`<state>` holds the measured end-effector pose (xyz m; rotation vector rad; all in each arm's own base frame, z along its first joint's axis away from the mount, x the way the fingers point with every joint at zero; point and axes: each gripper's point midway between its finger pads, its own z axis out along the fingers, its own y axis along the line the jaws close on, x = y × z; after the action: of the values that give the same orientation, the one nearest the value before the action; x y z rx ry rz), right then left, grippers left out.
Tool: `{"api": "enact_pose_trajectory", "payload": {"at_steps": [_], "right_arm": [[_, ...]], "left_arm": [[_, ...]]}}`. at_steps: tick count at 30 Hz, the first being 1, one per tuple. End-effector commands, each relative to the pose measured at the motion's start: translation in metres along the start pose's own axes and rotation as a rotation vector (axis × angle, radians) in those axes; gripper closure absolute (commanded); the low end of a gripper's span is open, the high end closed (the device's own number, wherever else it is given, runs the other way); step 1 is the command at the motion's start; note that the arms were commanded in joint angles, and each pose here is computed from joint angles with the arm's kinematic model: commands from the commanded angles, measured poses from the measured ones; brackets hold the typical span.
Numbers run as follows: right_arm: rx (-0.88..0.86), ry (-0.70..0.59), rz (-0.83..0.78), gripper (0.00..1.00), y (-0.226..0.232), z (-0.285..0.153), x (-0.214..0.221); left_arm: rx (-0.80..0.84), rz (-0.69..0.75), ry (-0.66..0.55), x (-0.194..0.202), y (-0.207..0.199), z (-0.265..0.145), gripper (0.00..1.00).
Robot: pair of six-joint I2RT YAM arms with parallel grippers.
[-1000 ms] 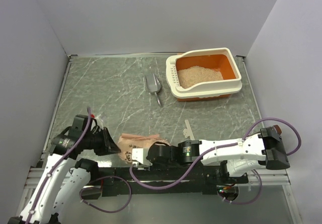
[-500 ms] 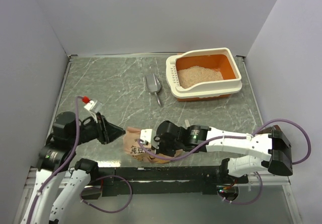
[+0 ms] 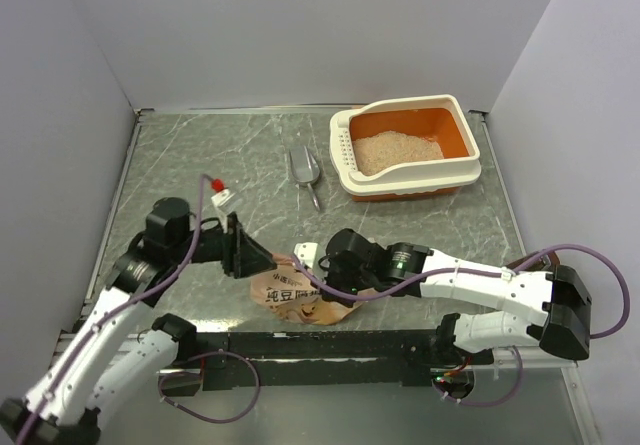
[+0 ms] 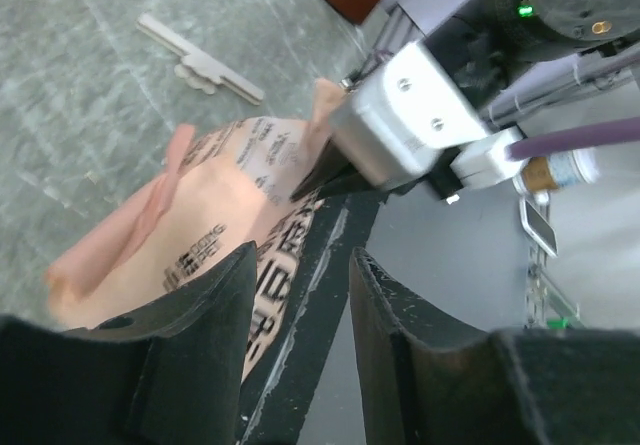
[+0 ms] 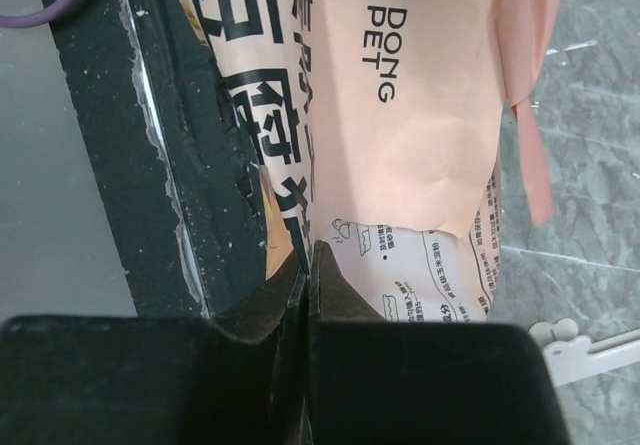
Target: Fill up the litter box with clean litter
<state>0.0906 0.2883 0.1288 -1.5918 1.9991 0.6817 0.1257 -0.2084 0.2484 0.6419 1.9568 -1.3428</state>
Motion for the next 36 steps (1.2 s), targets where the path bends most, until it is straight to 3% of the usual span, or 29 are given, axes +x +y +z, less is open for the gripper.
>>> {"api": "enact_pose_trajectory", "payload": {"at_steps": [1,5,10,16,30,36], "right_arm": [[-0.025,-0.041,0.059,1.00,0.003,-0.006,-0.002],[-0.010,-0.040,0.089,1.00,-0.002,-0.007,-0.001],[-0.009,-0.049,0.119,1.00,-0.004,-0.011,0.001],[-0.012,-0.061,0.145,1.00,-0.005,-0.012,0.002],[-0.030,-0.060,0.165,1.00,-0.004,-0.009,0.006],[-0.040,-0.058,0.176,1.00,-0.002,-0.009,0.008]], "left_arm": [[-0.053,0.192,0.006,-0.032,-0.005,0.027,0.54],[-0.173,0.310,0.011,-0.033,0.021,0.039,0.54],[-0.163,0.455,-0.013,-0.017,0.025,0.038,0.52],[-0.088,0.459,-0.016,0.015,0.025,0.051,0.52],[0.037,0.563,0.028,0.041,-0.004,0.075,0.46],[0.037,0.583,0.108,0.064,0.003,0.085,0.42]]}}
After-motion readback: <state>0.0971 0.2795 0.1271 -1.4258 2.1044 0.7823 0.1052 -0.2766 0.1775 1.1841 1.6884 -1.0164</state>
